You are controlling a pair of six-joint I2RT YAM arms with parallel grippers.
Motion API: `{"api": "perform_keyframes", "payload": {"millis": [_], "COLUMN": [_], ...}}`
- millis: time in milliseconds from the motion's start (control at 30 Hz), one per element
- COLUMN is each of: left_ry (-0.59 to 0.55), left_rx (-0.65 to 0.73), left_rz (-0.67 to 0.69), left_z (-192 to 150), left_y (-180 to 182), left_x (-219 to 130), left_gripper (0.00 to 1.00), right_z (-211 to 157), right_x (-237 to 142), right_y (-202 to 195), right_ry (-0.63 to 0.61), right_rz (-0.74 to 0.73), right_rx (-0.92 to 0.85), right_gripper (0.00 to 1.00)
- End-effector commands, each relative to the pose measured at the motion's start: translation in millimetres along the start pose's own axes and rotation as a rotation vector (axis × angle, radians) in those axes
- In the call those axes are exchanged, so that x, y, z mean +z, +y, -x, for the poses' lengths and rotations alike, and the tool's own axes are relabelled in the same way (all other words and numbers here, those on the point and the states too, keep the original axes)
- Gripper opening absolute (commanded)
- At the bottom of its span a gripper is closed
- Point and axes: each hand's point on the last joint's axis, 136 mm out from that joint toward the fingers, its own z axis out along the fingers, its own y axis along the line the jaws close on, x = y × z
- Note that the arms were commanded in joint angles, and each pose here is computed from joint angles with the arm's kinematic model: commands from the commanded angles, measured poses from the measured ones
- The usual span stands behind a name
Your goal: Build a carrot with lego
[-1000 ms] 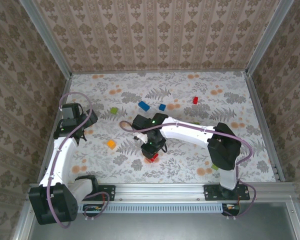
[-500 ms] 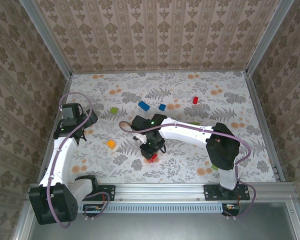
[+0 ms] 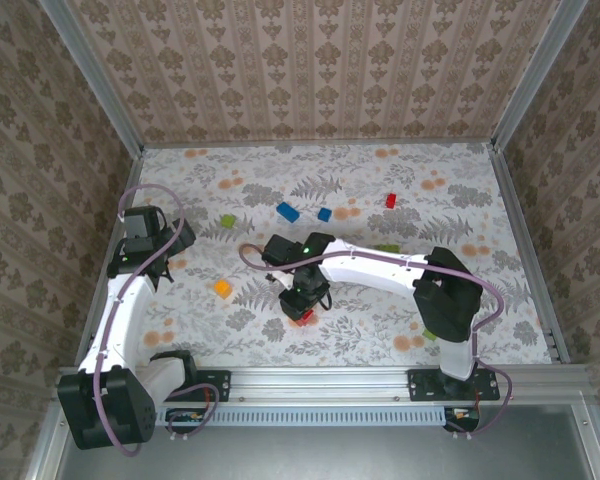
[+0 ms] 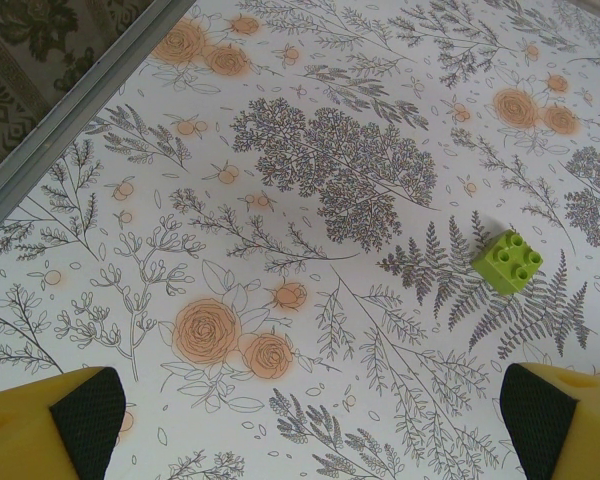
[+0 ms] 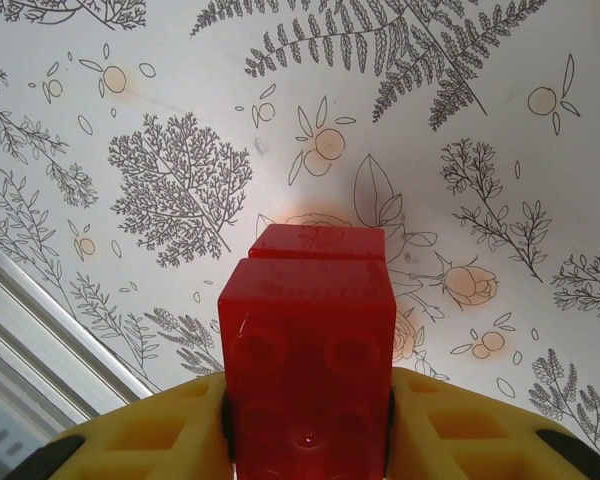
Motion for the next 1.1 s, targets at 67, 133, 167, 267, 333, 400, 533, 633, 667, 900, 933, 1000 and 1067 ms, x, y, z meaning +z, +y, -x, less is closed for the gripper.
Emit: {"api": "perform_keyframes", "payload": {"millis": [67,133,167,267,333,400,533,633,667,900,933,1000,1067], "left_ry": [-0.039,-0.042,-0.041,-0.039,-0.037,-0.039,-0.038,-0.040,-0.040,-0.040,-0.041,-0.043,-0.044], "left_rx": [-0.012,-0.013,-0.012,-0.013,-0.013,-0.012,-0.013,-0.012,-0.013,-0.014,-0.013,-0.012,-0.014], "left_rz": [-0.012,-0.013,-0.014,-0.014,-0.015,-0.016,-0.017,-0.016,-0.017,-0.014,-0.014,-0.014,-0.016], "left_z": [14,14,14,14,13,13,13,14,13,14,14,14,15], "left_y": [-3,-3,-3,-3,-3,-3,-3,-3,-3,-3,-3,-3,-3], "left_x": [-9,-10,-10,-10,-9,-9,-10,-10,-10,-10,-10,-10,-10], "left_gripper": [1.00,1.00,1.00,1.00,1.00,1.00,1.00,1.00,1.00,1.00,1.00,1.00,1.00], "right_z": [-49,-55,-57,-65,-72,-76,-81,-85,-86,-76,-72,-64,-57], "right_x": [46,51,53,60,65,68,72,74,74,64,59,50,40], "right_y": [-14,-14,-14,-15,-18,-19,-23,-28,-30,-26,-23,-18,-17], "right_ry": [0.194,0.213,0.217,0.241,0.261,0.273,0.292,0.311,0.316,0.285,0.269,0.236,0.210], "right_rz": [-0.087,-0.089,-0.090,-0.098,-0.111,-0.118,-0.134,-0.161,-0.167,-0.156,-0.142,-0.121,-0.125], "right_rx": [0.031,0.031,0.032,0.036,0.039,0.041,0.041,0.039,0.038,0.006,-0.004,-0.040,-0.079], "right_gripper": [0.36,0.33,0.33,0.32,0.31,0.31,0.31,0.30,0.30,0.30,0.30,0.31,0.31]}}
